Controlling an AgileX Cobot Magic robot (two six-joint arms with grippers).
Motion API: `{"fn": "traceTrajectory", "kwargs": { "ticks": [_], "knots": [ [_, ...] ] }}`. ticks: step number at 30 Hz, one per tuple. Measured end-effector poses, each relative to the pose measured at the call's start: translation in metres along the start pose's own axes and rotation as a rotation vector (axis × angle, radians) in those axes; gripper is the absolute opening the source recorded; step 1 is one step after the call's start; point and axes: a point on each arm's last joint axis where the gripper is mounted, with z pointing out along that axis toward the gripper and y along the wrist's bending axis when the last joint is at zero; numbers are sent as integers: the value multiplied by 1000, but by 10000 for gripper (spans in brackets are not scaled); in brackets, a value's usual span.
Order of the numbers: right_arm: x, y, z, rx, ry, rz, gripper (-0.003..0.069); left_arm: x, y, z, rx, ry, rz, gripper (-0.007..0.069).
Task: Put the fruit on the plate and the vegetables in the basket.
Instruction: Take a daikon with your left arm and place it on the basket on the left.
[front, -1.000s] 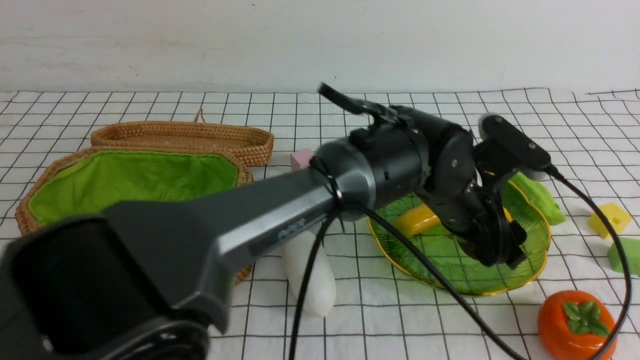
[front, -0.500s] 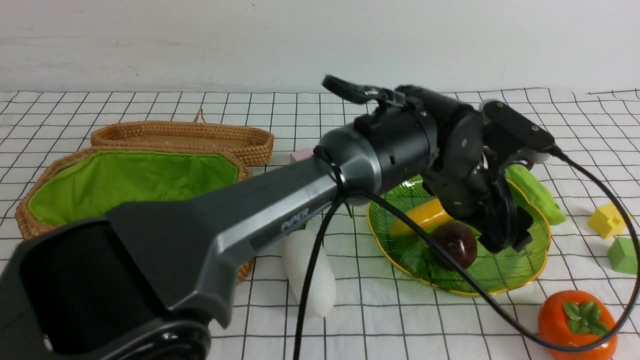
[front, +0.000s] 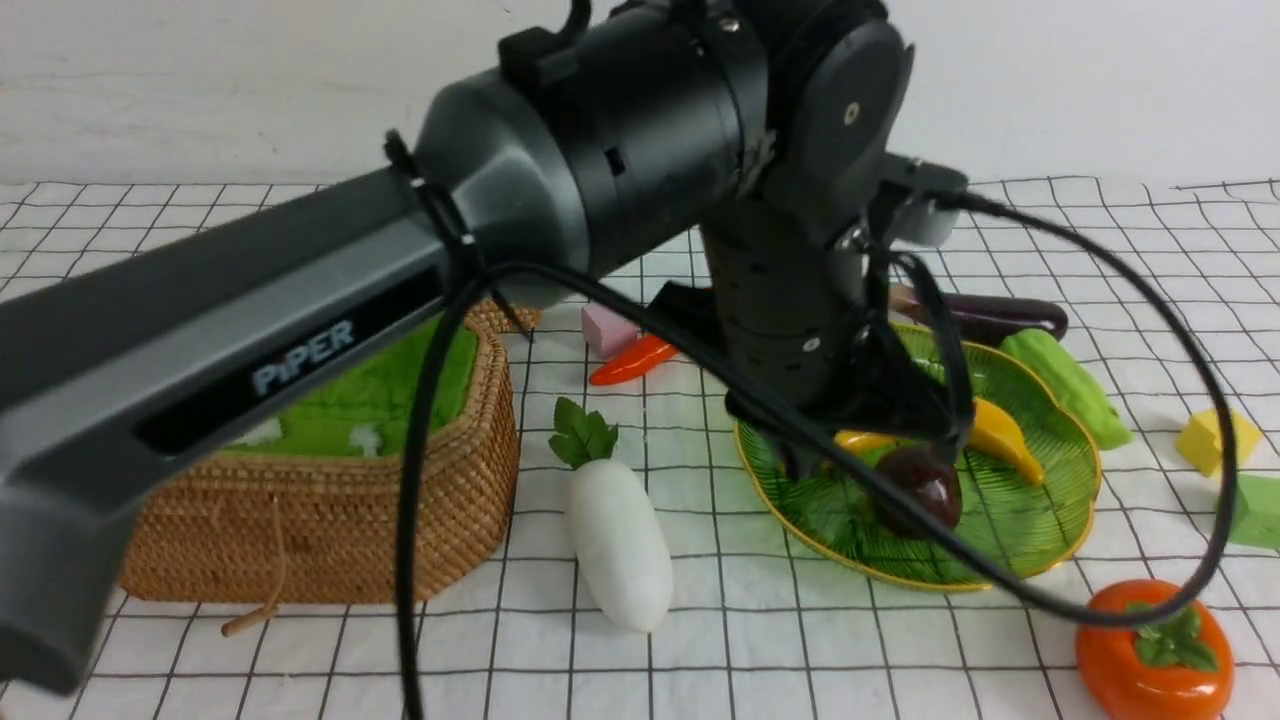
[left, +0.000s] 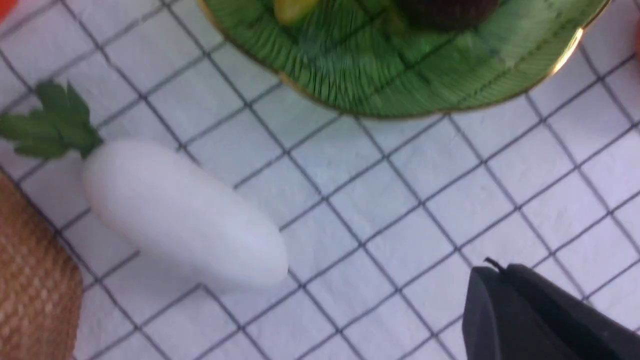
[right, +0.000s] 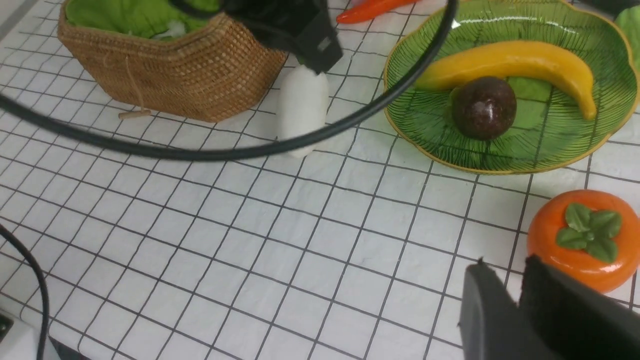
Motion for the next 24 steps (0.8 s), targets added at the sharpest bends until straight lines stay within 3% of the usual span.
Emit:
{"fn": "traceTrajectory", "kwargs": {
  "ticks": [4, 8, 11, 14, 16, 20, 24],
  "knots": [
    [0, 0, 0, 2, 5, -7, 130, 21, 13, 15, -59, 91, -69, 18],
    [0, 0, 0, 1, 3, -44, 134, 25, 42, 42, -137, 156, -237, 190],
    [0, 0, 0, 0, 2, -59, 139, 22, 60, 72, -191, 179, -353, 379],
    [0, 0, 0, 0, 2, -64, 141, 20, 67, 97, -236, 169, -406, 529],
    [0, 0, 0, 0, 1, -75, 141, 19, 69, 111, -259, 153, -412, 585],
    [0, 0, 0, -1, 1, -88, 141, 17, 71, 134, -275, 123, -393, 627],
    [0, 0, 0, -4, 3, -86, 141, 18, 73, 154, -285, 122, -375, 566]
  ]
}}
